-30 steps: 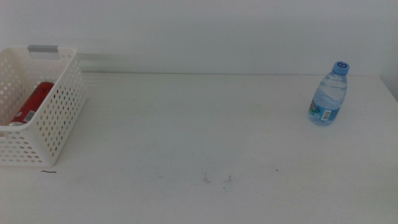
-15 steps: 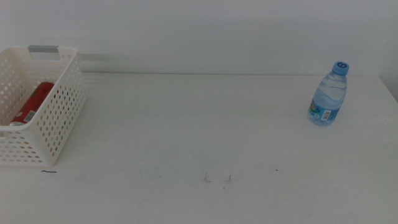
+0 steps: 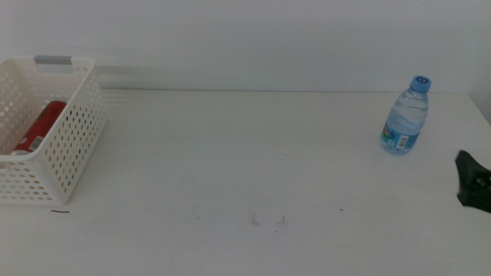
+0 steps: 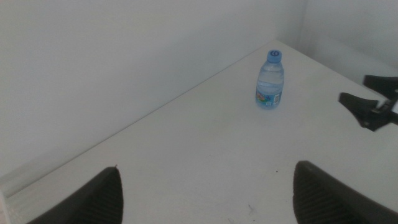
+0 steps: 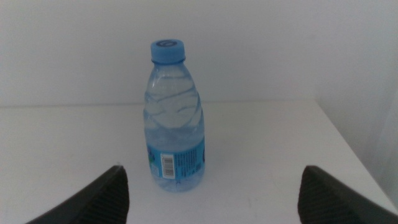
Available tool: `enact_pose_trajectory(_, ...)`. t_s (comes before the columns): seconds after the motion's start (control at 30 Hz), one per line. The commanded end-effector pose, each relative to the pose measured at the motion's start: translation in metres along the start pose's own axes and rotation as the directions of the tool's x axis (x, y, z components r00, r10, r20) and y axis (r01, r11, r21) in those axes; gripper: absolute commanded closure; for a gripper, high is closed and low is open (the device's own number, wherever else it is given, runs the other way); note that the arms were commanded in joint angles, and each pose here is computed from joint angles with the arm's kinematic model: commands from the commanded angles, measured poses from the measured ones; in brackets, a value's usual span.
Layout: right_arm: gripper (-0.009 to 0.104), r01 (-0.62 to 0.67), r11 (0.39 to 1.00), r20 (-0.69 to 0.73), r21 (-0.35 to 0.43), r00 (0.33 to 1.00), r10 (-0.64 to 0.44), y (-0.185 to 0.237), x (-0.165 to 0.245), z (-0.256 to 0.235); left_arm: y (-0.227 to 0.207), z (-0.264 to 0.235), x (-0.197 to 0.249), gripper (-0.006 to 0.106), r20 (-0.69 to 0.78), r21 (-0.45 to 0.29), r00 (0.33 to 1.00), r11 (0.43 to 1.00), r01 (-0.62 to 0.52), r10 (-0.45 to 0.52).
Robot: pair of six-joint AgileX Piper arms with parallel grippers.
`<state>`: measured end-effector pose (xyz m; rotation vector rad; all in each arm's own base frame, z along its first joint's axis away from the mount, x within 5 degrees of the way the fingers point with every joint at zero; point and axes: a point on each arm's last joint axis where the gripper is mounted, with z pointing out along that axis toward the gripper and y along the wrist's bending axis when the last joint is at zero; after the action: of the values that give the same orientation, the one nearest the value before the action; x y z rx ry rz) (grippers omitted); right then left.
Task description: Use arms to grab the bottles and put them into the dustbin to the left of the table.
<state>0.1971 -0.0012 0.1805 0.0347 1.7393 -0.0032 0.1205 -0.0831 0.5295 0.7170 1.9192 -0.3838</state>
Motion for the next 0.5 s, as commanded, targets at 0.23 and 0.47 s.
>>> enact_pose_trajectory(0.23,0.002,-0.014,1.000,-0.059,0.012,0.998,0.015,-0.001,0.021,0.058,-0.001,-0.003,-0.001,0.007,0.013,0.004,1.000,1.000,0.002,-0.002)
enact_pose_trajectory(0.47,0.002,0.007,1.000,-0.072,-0.020,0.997,-0.008,0.002,0.026,0.095,-0.001,-0.003,-0.001,0.007,0.013,0.004,1.000,1.000,0.002,-0.002)
